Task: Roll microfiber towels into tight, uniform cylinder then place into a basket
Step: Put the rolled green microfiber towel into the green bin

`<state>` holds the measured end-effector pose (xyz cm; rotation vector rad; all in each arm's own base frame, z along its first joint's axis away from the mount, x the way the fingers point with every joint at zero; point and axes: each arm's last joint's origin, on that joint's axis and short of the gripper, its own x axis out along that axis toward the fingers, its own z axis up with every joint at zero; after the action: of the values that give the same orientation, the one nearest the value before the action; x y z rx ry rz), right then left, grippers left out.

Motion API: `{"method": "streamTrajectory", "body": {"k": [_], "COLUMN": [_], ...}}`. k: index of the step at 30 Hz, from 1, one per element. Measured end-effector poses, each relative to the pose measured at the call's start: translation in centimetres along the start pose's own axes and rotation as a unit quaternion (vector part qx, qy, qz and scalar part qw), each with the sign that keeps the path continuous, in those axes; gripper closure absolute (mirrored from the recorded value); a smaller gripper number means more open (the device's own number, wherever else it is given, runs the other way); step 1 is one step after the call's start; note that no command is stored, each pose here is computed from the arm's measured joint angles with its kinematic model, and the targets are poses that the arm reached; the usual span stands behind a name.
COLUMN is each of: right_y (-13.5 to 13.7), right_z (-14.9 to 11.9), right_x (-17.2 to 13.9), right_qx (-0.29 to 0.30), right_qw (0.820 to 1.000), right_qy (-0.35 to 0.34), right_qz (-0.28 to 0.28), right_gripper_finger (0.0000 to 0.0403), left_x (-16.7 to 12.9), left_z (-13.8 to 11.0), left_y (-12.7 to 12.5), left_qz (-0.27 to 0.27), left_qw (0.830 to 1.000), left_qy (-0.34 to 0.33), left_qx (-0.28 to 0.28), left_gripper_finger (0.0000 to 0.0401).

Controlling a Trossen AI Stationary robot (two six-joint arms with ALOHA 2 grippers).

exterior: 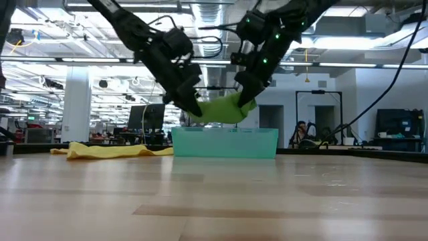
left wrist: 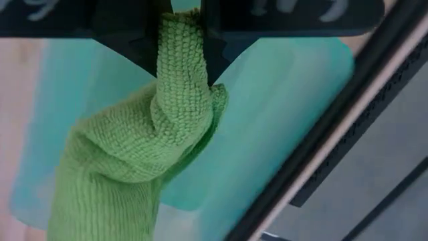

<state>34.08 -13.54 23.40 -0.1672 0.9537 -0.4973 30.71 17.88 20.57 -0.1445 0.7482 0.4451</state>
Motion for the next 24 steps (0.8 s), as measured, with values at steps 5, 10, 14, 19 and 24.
{"method": "streamTrajectory", "body": {"k": [5,10,14,19,24], "right_y": [-2.6,-2.7,-1.2,1.4,2.9], "right_z": [-0.4,-1.1,-2.1,-2.8,-3.0], "right_x": [0.7,2.0,3.5,5.3,5.8], "right_qx": [0.026,0.022,0.006,-0.025,-0.048], "right_qw": [0.999,0.999,0.996,0.991,0.988], "right_qy": [-0.013,0.010,0.056,0.093,0.106], "right_qz": [0.018,0.031,0.071,0.095,0.106], "right_gripper_finger": [0.0373,0.0372,0.0373,0.0373,0.0373], "left_x": [1.6,2.1,2.0,2.0,1.9], "left_z": [1.4,1.2,0.2,-1.0,-1.4], "left_y": [2.0,2.6,1.7,-0.6,-2.3], "left_qz": [0.006,-0.006,-0.036,-0.067,-0.086], "left_qw": [1.000,0.999,0.994,0.986,0.980], "left_qy": [0.016,0.050,0.099,0.148,0.165], "left_qx": [0.000,0.004,0.005,0.044,0.073], "left_gripper_finger": [0.0376,0.0376,0.0376,0.0376,0.0376]}}
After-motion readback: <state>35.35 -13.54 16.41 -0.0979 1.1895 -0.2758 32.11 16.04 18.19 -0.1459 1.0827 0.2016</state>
